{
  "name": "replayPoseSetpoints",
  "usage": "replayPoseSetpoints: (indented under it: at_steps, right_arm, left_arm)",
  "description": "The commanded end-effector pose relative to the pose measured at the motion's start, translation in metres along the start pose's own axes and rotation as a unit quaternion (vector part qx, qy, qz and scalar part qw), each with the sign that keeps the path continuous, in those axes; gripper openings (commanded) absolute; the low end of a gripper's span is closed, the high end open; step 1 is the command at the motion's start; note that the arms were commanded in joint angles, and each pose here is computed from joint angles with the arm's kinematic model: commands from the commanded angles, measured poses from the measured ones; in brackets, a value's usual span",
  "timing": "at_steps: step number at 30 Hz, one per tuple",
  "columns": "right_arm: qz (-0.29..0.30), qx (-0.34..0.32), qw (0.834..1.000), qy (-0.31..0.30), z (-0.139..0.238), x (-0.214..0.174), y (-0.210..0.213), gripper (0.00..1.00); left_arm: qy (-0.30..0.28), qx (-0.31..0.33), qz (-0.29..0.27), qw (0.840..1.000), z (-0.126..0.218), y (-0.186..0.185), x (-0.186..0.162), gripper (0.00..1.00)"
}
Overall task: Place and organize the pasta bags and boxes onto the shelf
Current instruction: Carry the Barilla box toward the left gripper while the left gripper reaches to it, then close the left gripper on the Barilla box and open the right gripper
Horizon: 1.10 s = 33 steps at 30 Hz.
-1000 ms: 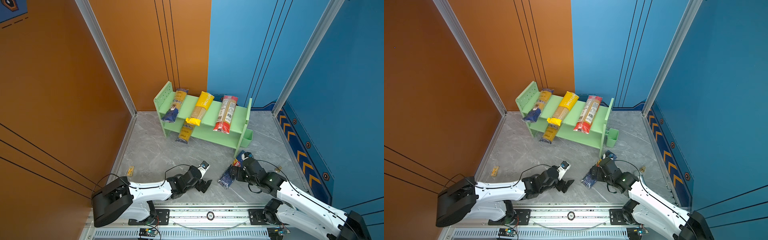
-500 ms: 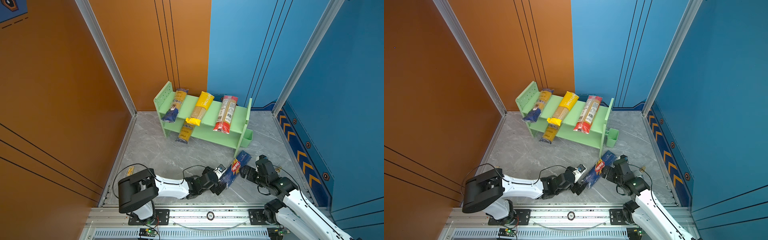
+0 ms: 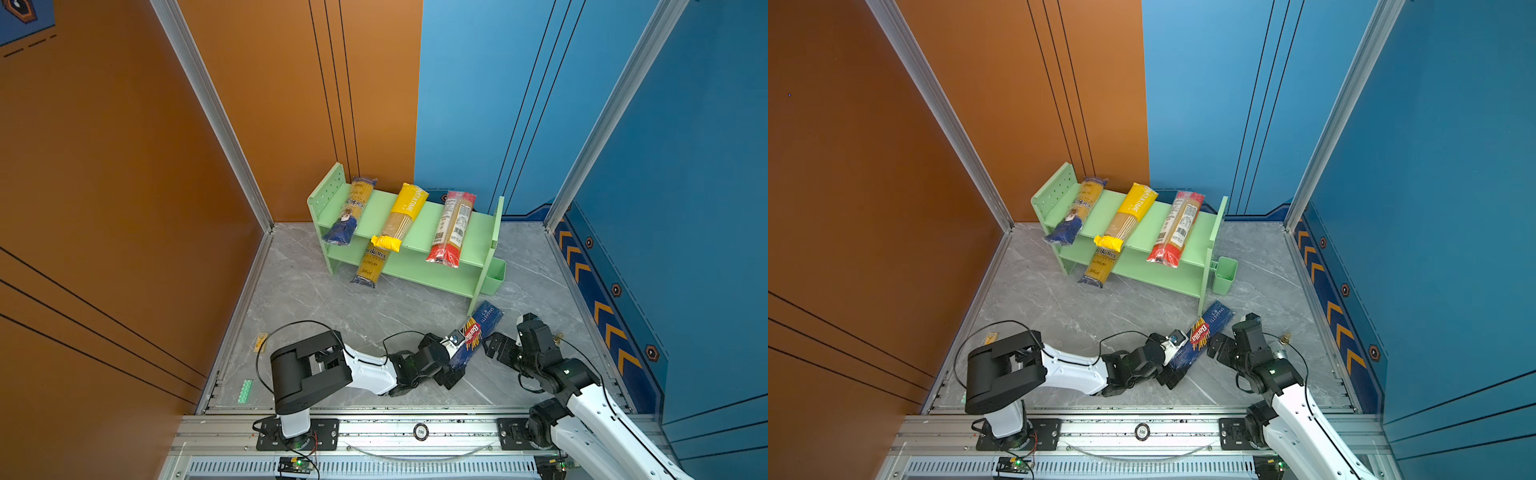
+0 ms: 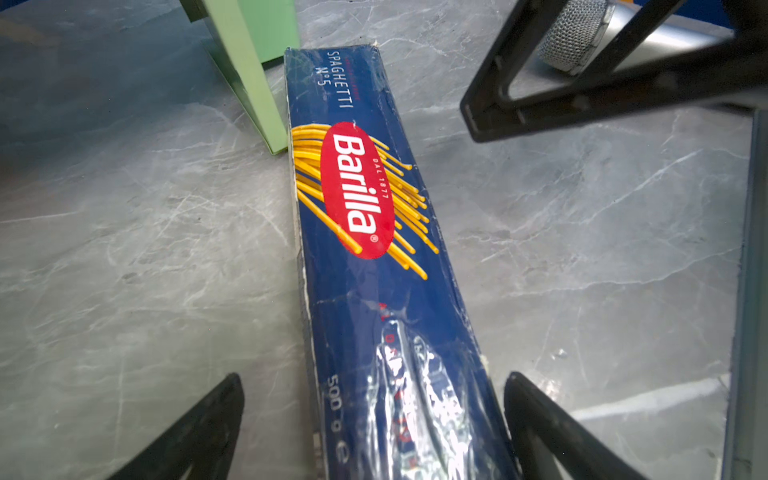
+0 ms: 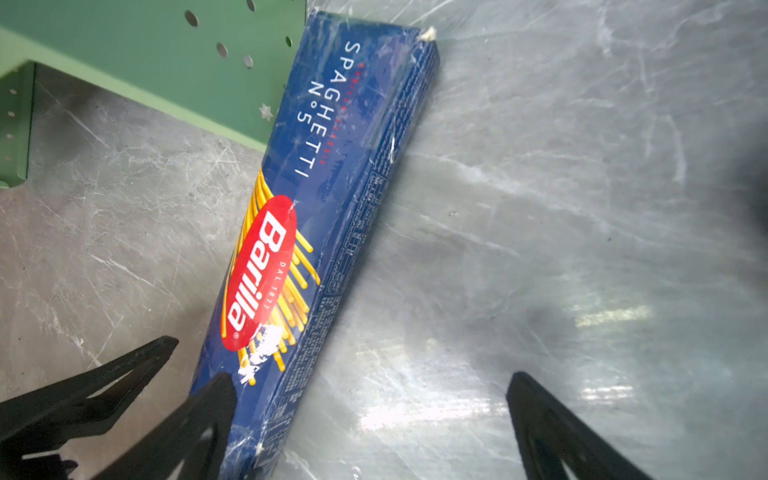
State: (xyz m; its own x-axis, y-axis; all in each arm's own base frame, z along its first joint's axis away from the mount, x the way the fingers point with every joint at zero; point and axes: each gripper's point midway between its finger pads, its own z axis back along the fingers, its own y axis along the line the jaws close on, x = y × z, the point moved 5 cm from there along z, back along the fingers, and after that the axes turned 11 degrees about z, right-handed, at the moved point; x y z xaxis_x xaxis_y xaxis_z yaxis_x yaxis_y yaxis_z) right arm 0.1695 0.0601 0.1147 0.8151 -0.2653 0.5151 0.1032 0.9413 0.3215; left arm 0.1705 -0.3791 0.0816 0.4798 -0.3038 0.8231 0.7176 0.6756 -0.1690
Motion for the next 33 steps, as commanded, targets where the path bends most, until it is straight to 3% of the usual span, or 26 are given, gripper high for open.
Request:
replayPoseSetpoints:
  at_steps: [1,19,33]
  right_arm:
    - [0.007,-0.004,1.000,0.015,0.000,-0.008,-0.004,1.00]
    - [-0.001,-0.005,1.000,0.009,0.000,-0.007,-0.009,1.00]
    - [-0.008,-0.006,1.000,0.003,0.002,-0.005,-0.010,1.00]
  left_arm:
    - [-0.002,-0.019,-0.005,1.000,-0.004,-0.010,0.002,0.98]
    - [0.038,-0.003,-0.012,0.999,-0.032,-0.005,-0.027,0.99]
    - [0.037,0.012,-0.005,0.999,-0.033,0.004,-0.027,0.33]
